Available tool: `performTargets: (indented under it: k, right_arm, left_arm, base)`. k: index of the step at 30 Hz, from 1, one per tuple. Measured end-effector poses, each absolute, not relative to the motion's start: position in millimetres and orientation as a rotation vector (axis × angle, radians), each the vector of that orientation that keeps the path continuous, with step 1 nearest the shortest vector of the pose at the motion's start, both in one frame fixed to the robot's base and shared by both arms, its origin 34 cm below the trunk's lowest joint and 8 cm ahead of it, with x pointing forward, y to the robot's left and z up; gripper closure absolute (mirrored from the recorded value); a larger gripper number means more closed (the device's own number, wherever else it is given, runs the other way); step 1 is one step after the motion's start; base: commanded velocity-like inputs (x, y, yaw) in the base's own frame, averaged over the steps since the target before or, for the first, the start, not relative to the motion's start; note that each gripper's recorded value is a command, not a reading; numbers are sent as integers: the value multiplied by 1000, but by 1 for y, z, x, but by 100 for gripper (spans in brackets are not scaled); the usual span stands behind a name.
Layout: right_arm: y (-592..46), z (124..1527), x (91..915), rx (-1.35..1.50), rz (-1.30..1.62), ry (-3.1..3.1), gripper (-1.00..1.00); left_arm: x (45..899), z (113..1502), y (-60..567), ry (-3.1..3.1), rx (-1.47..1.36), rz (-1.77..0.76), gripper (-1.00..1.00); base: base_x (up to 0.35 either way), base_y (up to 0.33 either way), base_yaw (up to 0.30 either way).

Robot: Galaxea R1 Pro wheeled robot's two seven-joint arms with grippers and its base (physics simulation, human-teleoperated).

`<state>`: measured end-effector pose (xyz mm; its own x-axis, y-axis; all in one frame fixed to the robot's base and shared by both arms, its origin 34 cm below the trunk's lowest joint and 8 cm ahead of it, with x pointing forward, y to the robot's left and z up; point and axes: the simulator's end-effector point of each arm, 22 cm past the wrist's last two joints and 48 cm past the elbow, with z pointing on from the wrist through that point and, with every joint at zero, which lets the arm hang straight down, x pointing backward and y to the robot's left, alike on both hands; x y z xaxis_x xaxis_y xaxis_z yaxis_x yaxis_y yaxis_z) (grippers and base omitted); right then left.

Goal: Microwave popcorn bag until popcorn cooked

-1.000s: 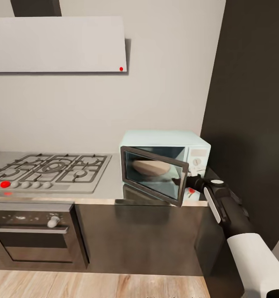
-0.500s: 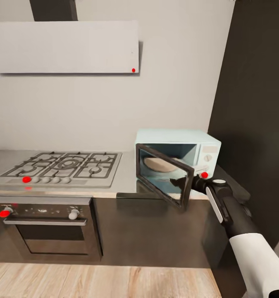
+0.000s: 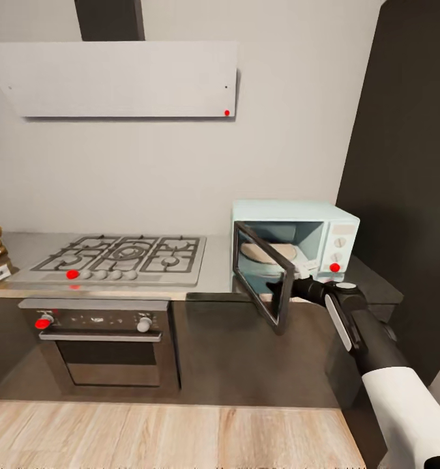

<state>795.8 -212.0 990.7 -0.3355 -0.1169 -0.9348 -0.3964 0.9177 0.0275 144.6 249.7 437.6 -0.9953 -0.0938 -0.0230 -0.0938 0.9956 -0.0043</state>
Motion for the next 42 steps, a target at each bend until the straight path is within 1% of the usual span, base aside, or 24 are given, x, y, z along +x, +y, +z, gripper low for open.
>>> performTargets:
  k: [6,12,19,20,23,24,28,32,33,35,36,38,41,42]
  right_arm:
    - [-213,991,796,-373,294,1907,-100]
    - [-242,990,796,-368,246,1918,-100]
    - [-250,989,799,-345,221,1921,-100]
    - [-258,990,801,-319,200,1921,-100]
    - [-320,1000,809,-126,87,1904,-100]
    - [-358,1004,808,-28,19,1896,-100]
    - [-421,1009,799,34,-98,1900,-100]
    - [-447,997,794,65,-138,1931,-100]
    - [-455,987,792,84,-149,1953,-100]
    - [-476,894,778,153,-177,2119,-100]
    - [-475,805,749,193,-145,2290,-100]
    - [-462,690,682,187,-129,2493,-100]
    - [-432,632,634,88,-110,2593,-100]
    - [-424,627,632,72,-98,2600,-100]
  left_arm:
    - [145,438,250,3115,-146,-5,-100]
    - [145,438,250,3115,-146,-5,-100]
    - [145,438,250,3115,-147,-4,-100]
    - [145,438,250,3115,-147,-4,-100]
    - [145,438,250,3115,-146,-4,-100]
    - [144,438,250,3115,-147,-4,-100]
    - [145,438,250,3115,-146,-4,-100]
    - [145,438,250,3115,-146,-4,-100]
    - [145,438,250,3115,-146,-4,-100]
    - [144,438,250,3115,-146,-4,-100]
    - [144,438,250,3115,-146,-4,-100]
    - [145,438,250,3115,-146,-4,-100]
    - [145,438,250,3115,-147,-4,-100]
    - [145,438,250,3115,-147,-4,-100]
  base:
    - [-163,237,0]
    - [-163,237,0]
    - [-122,166,0]
    - [-19,24,0]
    - [-8,9,0]
    - [-2,2,0]
    - [0,0,0]
    - [0,0,0]
    - [0,0,0]
    - [0,0,0]
    - [0,0,0]
    - [0,0,0]
    - [0,0,0]
    - [0,0,0]
